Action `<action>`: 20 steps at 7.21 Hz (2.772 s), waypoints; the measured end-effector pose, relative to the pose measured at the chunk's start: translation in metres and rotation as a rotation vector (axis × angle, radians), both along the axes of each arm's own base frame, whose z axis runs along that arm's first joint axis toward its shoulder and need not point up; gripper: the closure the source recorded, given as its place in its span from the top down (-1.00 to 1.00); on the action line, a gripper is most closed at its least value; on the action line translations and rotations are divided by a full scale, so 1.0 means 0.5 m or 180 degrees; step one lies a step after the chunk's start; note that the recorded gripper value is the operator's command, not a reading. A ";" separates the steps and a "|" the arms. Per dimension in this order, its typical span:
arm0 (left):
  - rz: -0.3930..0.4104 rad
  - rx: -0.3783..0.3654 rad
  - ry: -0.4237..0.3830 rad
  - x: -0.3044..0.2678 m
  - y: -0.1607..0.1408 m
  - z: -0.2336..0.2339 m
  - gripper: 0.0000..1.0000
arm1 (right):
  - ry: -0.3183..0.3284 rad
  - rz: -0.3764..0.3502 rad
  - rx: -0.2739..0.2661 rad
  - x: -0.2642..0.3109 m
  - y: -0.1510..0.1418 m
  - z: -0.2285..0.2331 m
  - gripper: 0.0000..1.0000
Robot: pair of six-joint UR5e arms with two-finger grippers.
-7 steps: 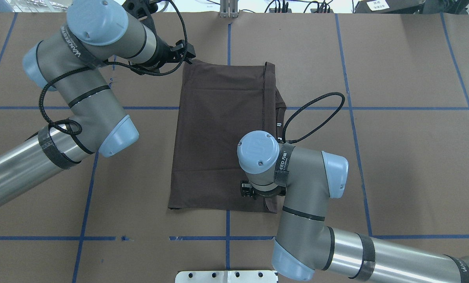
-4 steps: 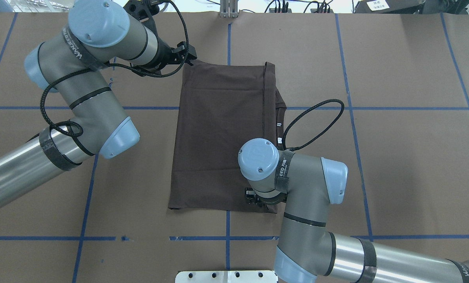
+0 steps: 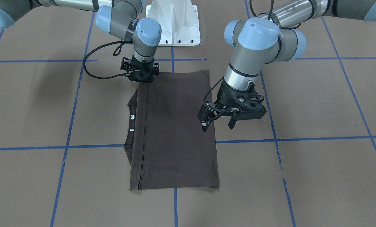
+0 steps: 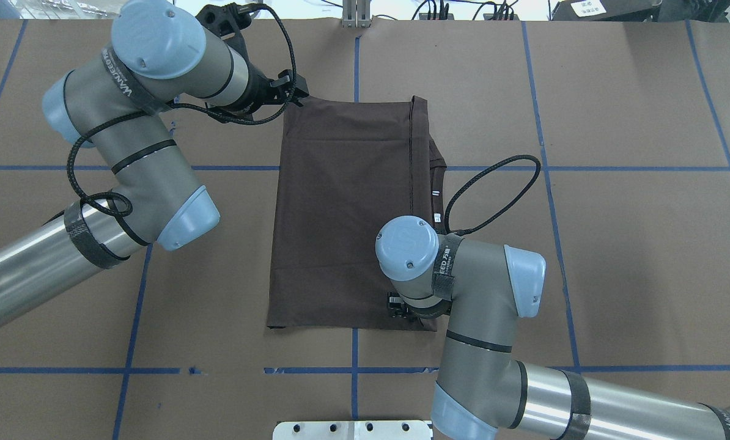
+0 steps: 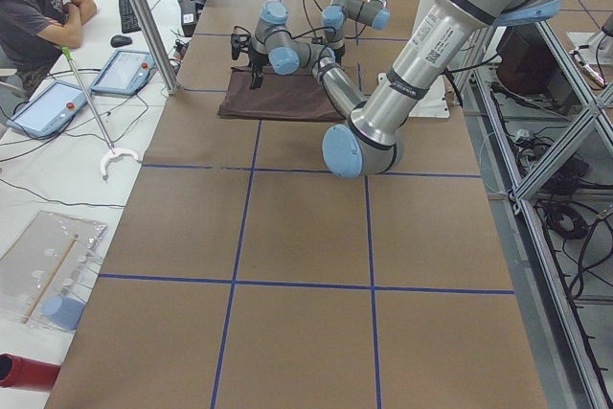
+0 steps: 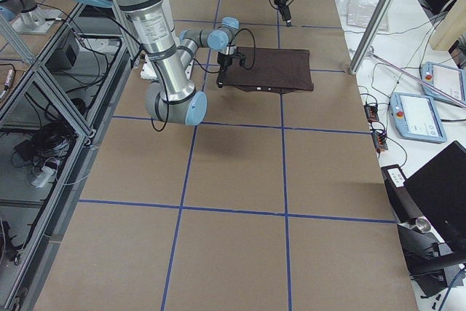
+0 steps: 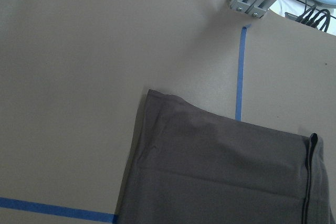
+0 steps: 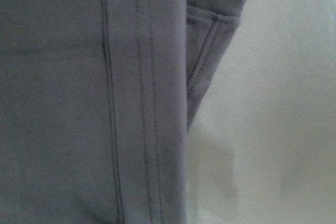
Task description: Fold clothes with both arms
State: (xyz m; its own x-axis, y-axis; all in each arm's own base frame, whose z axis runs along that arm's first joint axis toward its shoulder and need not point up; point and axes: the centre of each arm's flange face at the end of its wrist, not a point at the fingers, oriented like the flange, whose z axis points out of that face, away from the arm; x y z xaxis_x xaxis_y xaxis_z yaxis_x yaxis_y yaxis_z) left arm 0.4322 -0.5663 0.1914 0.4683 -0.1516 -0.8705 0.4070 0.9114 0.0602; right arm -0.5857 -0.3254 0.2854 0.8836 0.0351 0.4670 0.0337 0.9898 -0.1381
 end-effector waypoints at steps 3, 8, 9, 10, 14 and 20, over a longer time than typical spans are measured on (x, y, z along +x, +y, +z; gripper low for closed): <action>0.0005 -0.0005 -0.0003 0.005 0.000 0.004 1.00 | 0.0011 0.0004 0.0007 0.009 -0.006 -0.003 1.00; 0.0021 -0.0015 -0.0007 0.013 0.005 0.007 1.00 | 0.0052 0.0034 0.0027 0.019 -0.015 0.011 1.00; 0.0023 -0.0018 -0.0008 0.015 0.005 0.008 1.00 | 0.0067 0.0043 0.0027 0.027 -0.022 0.020 1.00; 0.0033 -0.0012 0.0002 0.019 0.008 0.007 1.00 | 0.0083 0.0046 0.0031 0.036 -0.031 0.030 1.00; 0.0091 0.0003 0.0027 0.041 0.028 0.014 1.00 | 0.0059 0.0037 0.0086 0.106 -0.049 0.055 1.00; 0.0097 0.0006 0.0029 0.043 0.029 0.014 1.00 | 0.0185 -0.0023 0.0195 0.143 -0.076 0.114 1.00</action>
State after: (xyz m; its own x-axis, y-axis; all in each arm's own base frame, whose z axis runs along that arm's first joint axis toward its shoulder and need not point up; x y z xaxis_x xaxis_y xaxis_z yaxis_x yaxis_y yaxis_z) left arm 0.4536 -0.5515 0.1986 0.4647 -0.1358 -0.8750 0.3796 0.9233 0.0583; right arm -0.5142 -0.3635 0.3422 0.9093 0.0015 0.4161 0.0346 0.9963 -0.0792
